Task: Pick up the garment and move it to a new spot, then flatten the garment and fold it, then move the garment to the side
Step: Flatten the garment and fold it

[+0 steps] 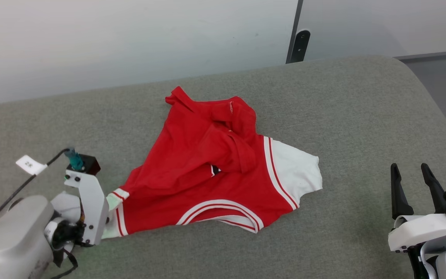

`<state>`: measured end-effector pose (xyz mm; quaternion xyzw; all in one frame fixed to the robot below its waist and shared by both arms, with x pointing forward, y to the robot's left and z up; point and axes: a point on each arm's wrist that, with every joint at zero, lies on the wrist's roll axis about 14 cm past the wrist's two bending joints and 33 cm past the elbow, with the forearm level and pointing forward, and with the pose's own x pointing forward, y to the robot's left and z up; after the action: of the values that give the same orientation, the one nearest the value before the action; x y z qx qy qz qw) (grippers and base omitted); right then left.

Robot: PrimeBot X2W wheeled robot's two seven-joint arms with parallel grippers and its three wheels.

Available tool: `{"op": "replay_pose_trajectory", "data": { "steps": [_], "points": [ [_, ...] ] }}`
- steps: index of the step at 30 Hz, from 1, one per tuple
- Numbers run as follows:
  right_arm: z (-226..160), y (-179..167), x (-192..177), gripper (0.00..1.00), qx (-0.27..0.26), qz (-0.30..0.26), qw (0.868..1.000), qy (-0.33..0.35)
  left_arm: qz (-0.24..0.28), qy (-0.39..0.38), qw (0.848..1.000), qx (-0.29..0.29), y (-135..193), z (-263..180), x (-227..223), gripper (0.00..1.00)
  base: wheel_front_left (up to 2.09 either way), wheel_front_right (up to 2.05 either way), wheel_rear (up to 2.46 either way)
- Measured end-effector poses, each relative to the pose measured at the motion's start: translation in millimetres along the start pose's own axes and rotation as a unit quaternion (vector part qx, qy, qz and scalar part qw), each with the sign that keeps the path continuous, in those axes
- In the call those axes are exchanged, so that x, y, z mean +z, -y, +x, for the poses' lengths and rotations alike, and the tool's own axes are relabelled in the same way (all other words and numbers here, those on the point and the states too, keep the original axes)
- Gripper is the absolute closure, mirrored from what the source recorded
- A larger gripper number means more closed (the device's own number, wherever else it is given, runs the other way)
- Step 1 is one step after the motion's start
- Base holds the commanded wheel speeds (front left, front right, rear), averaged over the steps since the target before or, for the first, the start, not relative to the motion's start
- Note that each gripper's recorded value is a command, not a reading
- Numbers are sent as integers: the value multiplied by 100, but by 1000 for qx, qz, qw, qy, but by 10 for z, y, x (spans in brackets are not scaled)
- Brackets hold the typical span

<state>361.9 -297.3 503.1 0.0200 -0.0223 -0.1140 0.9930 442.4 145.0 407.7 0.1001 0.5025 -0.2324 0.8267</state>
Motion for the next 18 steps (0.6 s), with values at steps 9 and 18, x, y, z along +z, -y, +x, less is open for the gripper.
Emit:
{"op": "replay_pose_trajectory", "data": {
  "steps": [9,18],
  "points": [
    [33,-73,-30,0,8,3,1000,-3,-5,-5,1000,0,-62,-133,100,100,0,0,0],
    [86,-75,-69,0,10,-4,1000,-10,15,8,999,51,-458,-311,285,85,0,0,0]
  ]
}}
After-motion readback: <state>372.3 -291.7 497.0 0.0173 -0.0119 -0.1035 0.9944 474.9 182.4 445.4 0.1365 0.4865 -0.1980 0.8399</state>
